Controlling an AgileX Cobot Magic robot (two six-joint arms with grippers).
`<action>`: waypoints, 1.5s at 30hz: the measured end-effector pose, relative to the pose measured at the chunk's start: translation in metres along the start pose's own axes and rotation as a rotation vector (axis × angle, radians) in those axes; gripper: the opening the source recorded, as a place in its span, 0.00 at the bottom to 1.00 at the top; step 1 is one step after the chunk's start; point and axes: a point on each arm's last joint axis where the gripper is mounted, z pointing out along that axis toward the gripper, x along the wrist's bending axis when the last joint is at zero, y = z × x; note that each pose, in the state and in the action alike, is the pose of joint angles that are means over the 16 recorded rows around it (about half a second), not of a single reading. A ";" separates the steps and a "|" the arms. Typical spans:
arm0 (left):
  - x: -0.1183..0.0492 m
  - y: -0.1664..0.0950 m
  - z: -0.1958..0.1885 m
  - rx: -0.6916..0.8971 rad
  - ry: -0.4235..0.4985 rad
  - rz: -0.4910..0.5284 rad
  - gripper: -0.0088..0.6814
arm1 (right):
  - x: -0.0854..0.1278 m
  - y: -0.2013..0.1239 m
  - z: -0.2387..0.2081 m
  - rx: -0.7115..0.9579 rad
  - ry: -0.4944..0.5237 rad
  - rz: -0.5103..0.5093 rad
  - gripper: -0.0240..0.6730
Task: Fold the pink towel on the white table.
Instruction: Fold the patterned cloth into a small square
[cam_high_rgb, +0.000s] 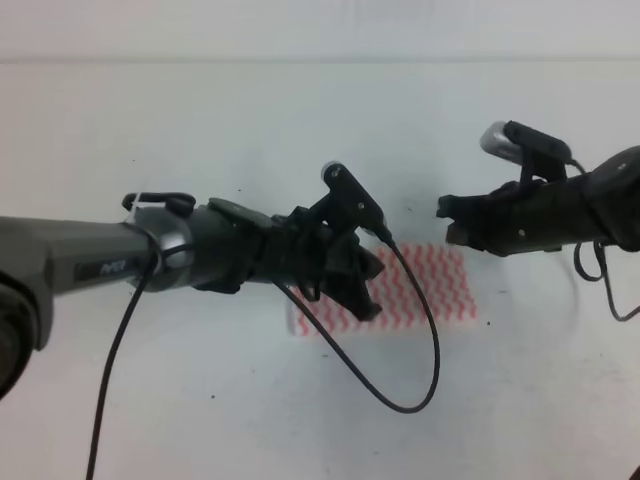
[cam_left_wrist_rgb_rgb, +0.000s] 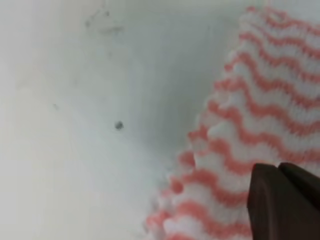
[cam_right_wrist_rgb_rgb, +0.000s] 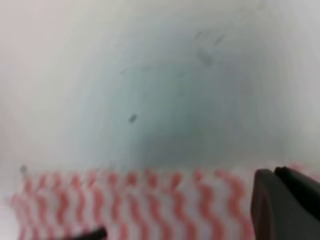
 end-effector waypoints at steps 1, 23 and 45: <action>0.001 0.001 -0.002 -0.002 0.003 -0.008 0.00 | 0.001 0.000 -0.001 0.008 0.008 -0.002 0.01; 0.021 -0.007 -0.029 0.050 -0.025 -0.275 0.00 | -0.001 -0.016 -0.004 0.209 -0.041 -0.036 0.01; 0.019 -0.006 -0.035 0.082 -0.036 -0.343 0.01 | 0.009 -0.017 -0.031 0.310 -0.062 -0.079 0.01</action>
